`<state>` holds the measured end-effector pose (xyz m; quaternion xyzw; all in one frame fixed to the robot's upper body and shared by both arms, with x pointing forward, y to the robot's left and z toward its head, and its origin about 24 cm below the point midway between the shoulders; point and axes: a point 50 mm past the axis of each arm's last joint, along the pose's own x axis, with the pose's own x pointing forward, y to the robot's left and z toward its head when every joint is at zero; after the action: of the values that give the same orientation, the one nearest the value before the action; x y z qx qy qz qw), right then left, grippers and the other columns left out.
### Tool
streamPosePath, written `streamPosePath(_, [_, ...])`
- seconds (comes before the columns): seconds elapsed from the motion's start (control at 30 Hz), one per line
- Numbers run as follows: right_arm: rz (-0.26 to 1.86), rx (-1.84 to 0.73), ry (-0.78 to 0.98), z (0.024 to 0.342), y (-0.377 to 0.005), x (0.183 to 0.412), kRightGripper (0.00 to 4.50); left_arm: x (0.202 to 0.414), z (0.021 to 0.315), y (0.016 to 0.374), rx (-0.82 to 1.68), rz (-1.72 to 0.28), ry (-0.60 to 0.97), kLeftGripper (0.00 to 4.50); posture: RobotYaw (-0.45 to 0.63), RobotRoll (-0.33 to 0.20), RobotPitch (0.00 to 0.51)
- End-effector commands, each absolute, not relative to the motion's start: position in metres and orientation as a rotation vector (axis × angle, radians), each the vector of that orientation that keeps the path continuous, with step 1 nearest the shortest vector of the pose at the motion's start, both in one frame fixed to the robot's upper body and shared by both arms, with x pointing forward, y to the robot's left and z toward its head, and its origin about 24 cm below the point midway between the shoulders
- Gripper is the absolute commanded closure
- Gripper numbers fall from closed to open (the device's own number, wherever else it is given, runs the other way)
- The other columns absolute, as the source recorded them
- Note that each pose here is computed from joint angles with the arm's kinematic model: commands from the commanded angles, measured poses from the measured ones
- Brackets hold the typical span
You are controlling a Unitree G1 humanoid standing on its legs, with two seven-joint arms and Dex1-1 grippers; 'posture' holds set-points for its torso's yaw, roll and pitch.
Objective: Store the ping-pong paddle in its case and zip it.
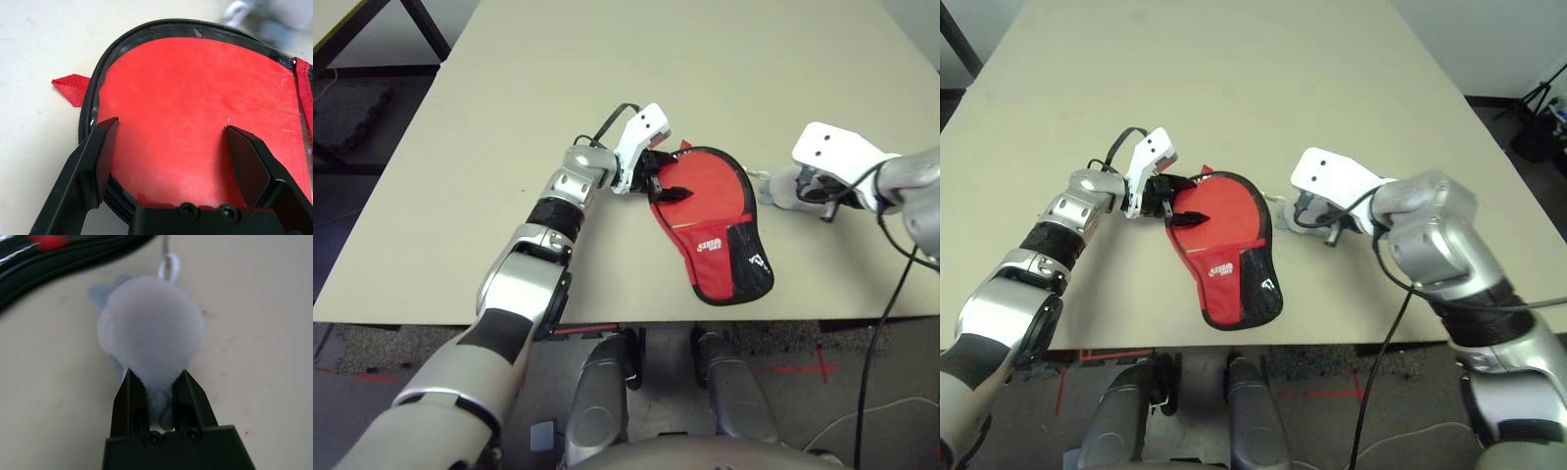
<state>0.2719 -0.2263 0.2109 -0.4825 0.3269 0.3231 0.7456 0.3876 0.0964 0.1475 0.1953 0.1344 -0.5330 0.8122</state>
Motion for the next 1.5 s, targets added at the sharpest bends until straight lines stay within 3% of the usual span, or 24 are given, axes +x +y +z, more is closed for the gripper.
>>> streamPosePath(0.03, [0.794,-1.026,0.797,0.214,-0.225,0.252,4.08,0.383,0.121,0.102,0.421,-1.136,0.410,0.00,-0.15,0.000,0.254])
streamPosePath(0.4, [1.025,-1.075,1.036,0.211,-0.227,0.206,4.09,0.384,0.122,0.102,0.433,-1.140,0.410,0.00,-0.16,0.000,0.249])
streamPosePath(0.8, [1.324,-0.992,1.165,0.196,-0.206,0.156,4.09,0.384,0.122,0.098,0.436,-1.145,0.406,0.00,-0.17,0.000,0.249])
streamPosePath(1.13, [1.266,-0.959,1.089,0.192,-0.209,0.163,4.10,0.384,0.121,0.097,0.431,-1.150,0.403,0.00,-0.17,0.000,0.251])
streamPosePath(1.3, [1.244,-0.656,1.053,0.225,-0.212,0.179,2.40,0.384,0.130,0.100,0.424,-1.171,0.383,0.00,-0.17,0.000,0.253])
streamPosePath(1.37, [1.204,-0.500,0.955,0.247,-0.211,0.196,1.75,0.383,0.133,0.101,0.422,-1.182,0.379,0.00,-0.16,0.000,0.256])
streamPosePath(1.5, [1.026,-0.252,0.629,0.286,-0.208,0.250,0.48,0.381,0.137,0.103,0.406,-1.186,0.360,0.00,-0.15,0.000,0.261])
